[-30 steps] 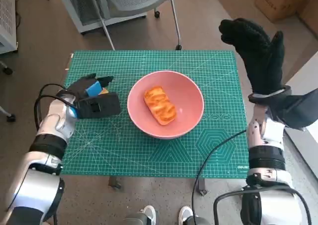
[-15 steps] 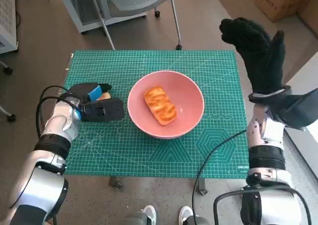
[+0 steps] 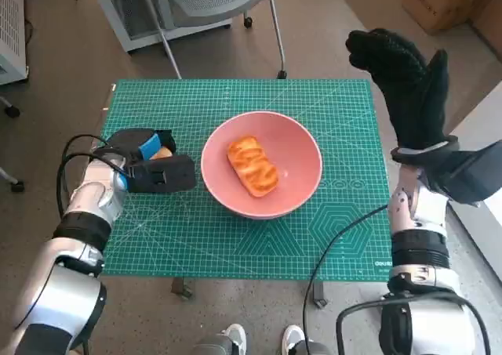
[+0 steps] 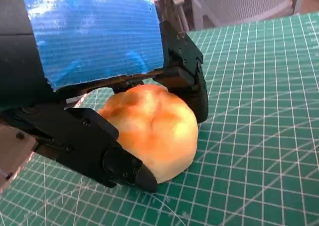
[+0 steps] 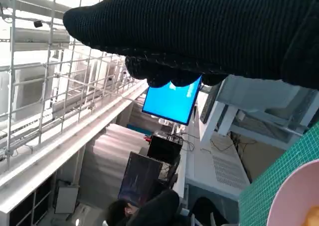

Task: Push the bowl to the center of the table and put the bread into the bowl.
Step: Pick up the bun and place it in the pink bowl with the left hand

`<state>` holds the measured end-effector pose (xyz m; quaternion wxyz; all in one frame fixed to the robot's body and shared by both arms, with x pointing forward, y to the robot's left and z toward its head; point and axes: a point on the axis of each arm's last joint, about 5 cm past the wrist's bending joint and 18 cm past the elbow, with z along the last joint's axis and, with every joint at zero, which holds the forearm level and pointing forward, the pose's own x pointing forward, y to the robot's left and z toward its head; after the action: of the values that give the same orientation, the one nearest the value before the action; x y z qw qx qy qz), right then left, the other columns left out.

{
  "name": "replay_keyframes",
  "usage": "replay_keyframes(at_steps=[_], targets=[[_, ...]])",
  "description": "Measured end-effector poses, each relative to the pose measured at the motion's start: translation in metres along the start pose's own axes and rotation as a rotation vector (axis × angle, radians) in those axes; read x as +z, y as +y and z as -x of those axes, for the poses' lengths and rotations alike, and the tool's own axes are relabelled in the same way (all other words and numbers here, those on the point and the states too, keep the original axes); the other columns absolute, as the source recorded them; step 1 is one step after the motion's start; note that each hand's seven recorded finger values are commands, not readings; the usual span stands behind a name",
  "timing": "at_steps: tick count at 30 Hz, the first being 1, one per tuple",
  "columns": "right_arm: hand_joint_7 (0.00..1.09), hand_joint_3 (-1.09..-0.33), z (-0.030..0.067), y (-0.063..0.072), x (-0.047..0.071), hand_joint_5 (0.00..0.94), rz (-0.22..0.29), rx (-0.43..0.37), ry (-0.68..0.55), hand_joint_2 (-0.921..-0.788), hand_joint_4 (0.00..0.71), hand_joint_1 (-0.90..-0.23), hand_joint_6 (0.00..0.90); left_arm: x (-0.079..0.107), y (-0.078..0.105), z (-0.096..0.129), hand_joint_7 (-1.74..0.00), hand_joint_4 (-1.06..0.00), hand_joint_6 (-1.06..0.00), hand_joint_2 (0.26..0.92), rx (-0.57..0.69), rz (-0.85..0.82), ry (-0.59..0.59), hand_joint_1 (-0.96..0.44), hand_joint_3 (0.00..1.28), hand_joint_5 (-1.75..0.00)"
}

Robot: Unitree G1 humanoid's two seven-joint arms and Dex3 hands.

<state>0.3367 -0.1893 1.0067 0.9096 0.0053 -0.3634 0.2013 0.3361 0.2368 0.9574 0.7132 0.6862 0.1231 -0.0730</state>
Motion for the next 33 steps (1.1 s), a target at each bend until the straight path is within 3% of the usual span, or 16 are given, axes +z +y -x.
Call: replay_keyframes(at_steps=[7,18,26,33], targets=[[0.0,-0.662,-0.0001,0.0,0.0,0.001,-0.007,0.001,0.003,-0.921,0.191,-0.718,0.353,-0.004,0.012,0.003,-1.21,-0.63,-0.63,0.921,0.05,0.023,-0.017,0.0,0.1,-1.18],[0.0,-0.669,-0.0014,0.001,0.001,0.0,-0.002,0.004,-0.007,-0.921,0.19,-0.709,0.351,-0.003,0.057,0.023,-1.2,-0.67,-0.64,0.921,0.257,0.06,-0.123,0.0,0.07,-1.14],[0.0,-0.68,-0.0016,0.001,0.001,0.001,-0.001,0.005,-0.009,-0.921,0.19,-0.707,0.339,0.011,0.085,0.048,-1.18,-0.74,-0.65,0.92,0.442,0.046,-0.244,0.0,0.04,-1.07],[0.0,-0.682,-0.002,0.001,0.001,0.001,-0.001,0.008,-0.009,-0.921,0.191,-0.708,0.337,0.036,0.103,0.074,-1.13,-0.84,-0.69,0.905,0.586,-0.008,-0.383,0.0,0.01,-0.96]])
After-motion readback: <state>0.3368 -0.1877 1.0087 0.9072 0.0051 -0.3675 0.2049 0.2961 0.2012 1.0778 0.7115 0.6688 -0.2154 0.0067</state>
